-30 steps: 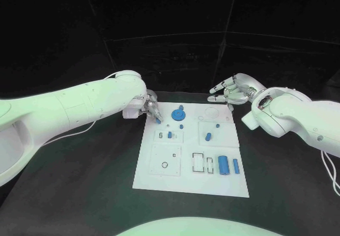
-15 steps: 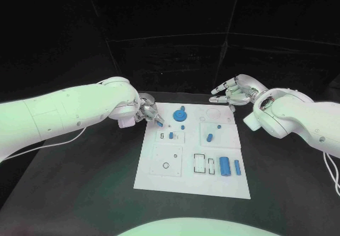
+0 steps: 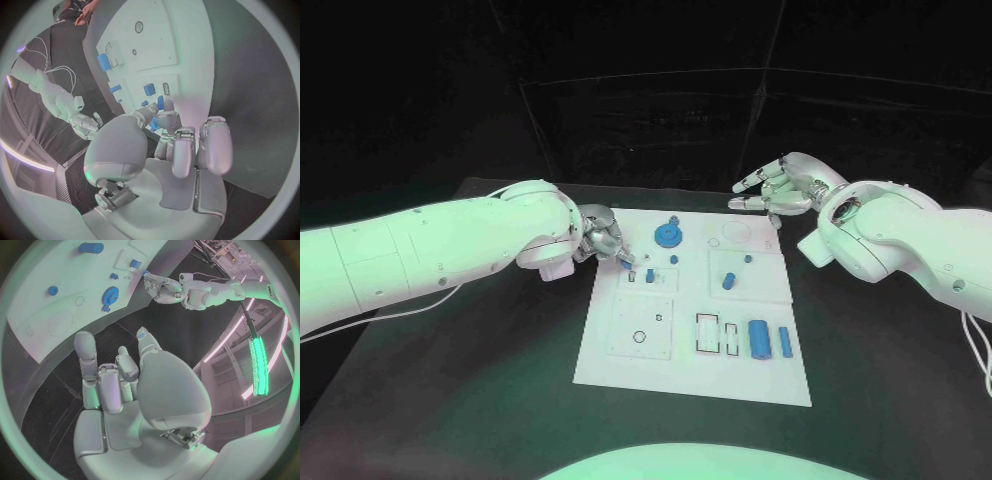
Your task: Assemble the parts on the task board
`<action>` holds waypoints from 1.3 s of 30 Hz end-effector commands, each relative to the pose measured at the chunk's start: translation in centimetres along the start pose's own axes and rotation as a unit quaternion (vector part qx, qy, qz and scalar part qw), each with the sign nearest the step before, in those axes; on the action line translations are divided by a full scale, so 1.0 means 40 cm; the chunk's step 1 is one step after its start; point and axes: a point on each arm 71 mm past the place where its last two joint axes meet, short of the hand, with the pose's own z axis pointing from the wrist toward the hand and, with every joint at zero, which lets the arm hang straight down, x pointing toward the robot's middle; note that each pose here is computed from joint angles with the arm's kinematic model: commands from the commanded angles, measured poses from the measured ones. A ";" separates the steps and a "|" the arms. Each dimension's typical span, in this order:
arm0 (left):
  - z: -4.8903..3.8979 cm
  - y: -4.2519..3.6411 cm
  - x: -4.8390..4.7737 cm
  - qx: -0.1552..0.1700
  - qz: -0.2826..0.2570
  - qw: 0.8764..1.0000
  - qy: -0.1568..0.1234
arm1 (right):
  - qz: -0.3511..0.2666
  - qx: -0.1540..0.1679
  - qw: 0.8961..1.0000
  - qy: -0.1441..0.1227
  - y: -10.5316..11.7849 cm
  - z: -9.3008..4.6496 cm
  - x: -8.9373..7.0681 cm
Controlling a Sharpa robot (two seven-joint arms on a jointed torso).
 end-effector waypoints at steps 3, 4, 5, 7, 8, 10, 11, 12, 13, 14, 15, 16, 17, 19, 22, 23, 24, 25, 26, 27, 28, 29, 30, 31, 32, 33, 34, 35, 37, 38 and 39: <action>-0.002 -0.009 -0.004 0.004 0.051 0.998 -0.044 | -0.001 -0.006 1.000 0.004 0.004 0.001 0.000; -0.002 -0.010 -0.001 0.004 0.055 0.998 -0.044 | -0.001 -0.006 1.000 0.004 0.004 0.001 0.000; -0.001 -0.011 0.001 0.004 0.058 0.997 -0.044 | -0.001 -0.006 1.000 0.004 0.004 0.001 0.000; 0.000 -0.013 0.005 0.004 0.064 0.997 -0.043 | -0.001 -0.006 1.000 0.004 0.005 0.001 0.000; 0.001 -0.015 0.007 0.004 0.068 0.997 -0.042 | -0.001 -0.006 1.000 0.004 0.005 0.001 0.001; 0.002 -0.017 0.010 0.004 0.075 0.996 -0.041 | -0.001 -0.006 1.000 0.004 0.005 0.001 0.001; 0.003 -0.017 0.012 0.003 0.078 0.996 -0.040 | -0.001 -0.006 1.000 0.005 0.005 0.001 0.001; 0.004 -0.018 0.013 0.003 0.080 0.996 -0.039 | -0.001 -0.006 1.000 0.005 0.005 0.001 0.001; 0.004 -0.019 0.014 0.003 0.082 0.996 -0.038 | -0.001 -0.006 1.000 0.005 0.005 0.001 0.001; 0.005 -0.020 0.015 0.003 0.085 0.996 -0.037 | -0.001 -0.007 1.000 0.005 0.006 0.001 0.002; 0.005 -0.020 0.016 0.003 0.086 0.996 -0.036 | -0.001 -0.007 1.000 0.005 0.006 0.001 0.002; 0.006 -0.021 0.017 0.003 0.088 0.996 -0.034 | -0.001 -0.007 1.000 0.005 0.006 0.001 0.002; 0.006 -0.022 0.019 0.003 0.090 0.995 -0.032 | -0.001 -0.007 1.000 0.005 0.006 0.001 0.002; 0.007 -0.025 0.022 0.003 0.093 0.995 -0.028 | -0.001 -0.007 1.000 0.005 0.006 0.001 0.002; 0.008 -0.027 0.026 0.003 0.096 0.995 -0.024 | -0.001 -0.007 1.000 0.005 0.006 0.001 0.002; 0.008 -0.028 0.028 0.004 0.097 0.995 -0.023 | -0.001 -0.007 1.000 0.006 0.006 0.001 0.003; 0.009 -0.029 0.030 0.004 0.098 0.995 -0.022 | -0.001 -0.007 1.000 0.006 0.007 0.001 0.003; 0.009 -0.030 0.031 0.004 0.098 0.995 -0.021 | -0.001 -0.007 1.000 0.006 0.007 0.002 0.003; 0.009 -0.031 0.032 0.005 0.099 0.995 -0.020 | -0.001 -0.007 1.000 0.006 0.007 0.002 0.003; 0.010 -0.032 0.034 0.005 0.100 0.995 -0.019 | -0.001 -0.007 1.000 0.006 0.007 0.002 0.003; 0.010 -0.033 0.035 0.005 0.101 0.995 -0.018 | -0.001 -0.007 1.000 0.006 0.007 0.002 0.003; 0.010 -0.034 0.035 0.005 0.101 0.995 -0.017 | -0.001 -0.007 1.000 0.006 0.007 0.002 0.003; 0.011 -0.035 0.036 0.005 0.102 0.995 -0.016 | -0.001 -0.007 1.000 0.006 0.007 0.002 0.004; 0.011 -0.035 0.037 0.005 0.103 0.995 -0.015 | -0.001 -0.007 1.000 0.007 0.007 0.002 0.004; 0.011 -0.035 0.038 0.005 0.103 0.995 -0.014 | -0.001 -0.007 1.000 0.007 0.007 0.002 0.004; 0.011 -0.036 0.039 0.005 0.104 0.994 -0.012 | -0.001 -0.007 1.000 0.007 0.007 0.002 0.004; 0.011 -0.036 0.039 0.005 0.105 0.994 -0.011 | -0.001 -0.007 1.000 0.007 0.007 0.002 0.004; 0.011 -0.036 0.040 0.005 0.105 0.994 -0.010 | -0.001 -0.007 1.000 0.007 0.007 0.002 0.004; 0.011 -0.036 0.042 0.004 0.107 0.994 -0.007 | -0.001 -0.007 1.000 0.008 0.007 0.003 0.004; 0.011 -0.036 0.042 0.004 0.108 0.994 -0.006 | -0.001 -0.007 1.000 0.008 0.007 0.003 0.004; 0.011 -0.036 0.043 0.004 0.108 0.994 -0.005 | -0.001 -0.007 1.000 0.008 0.007 0.003 0.004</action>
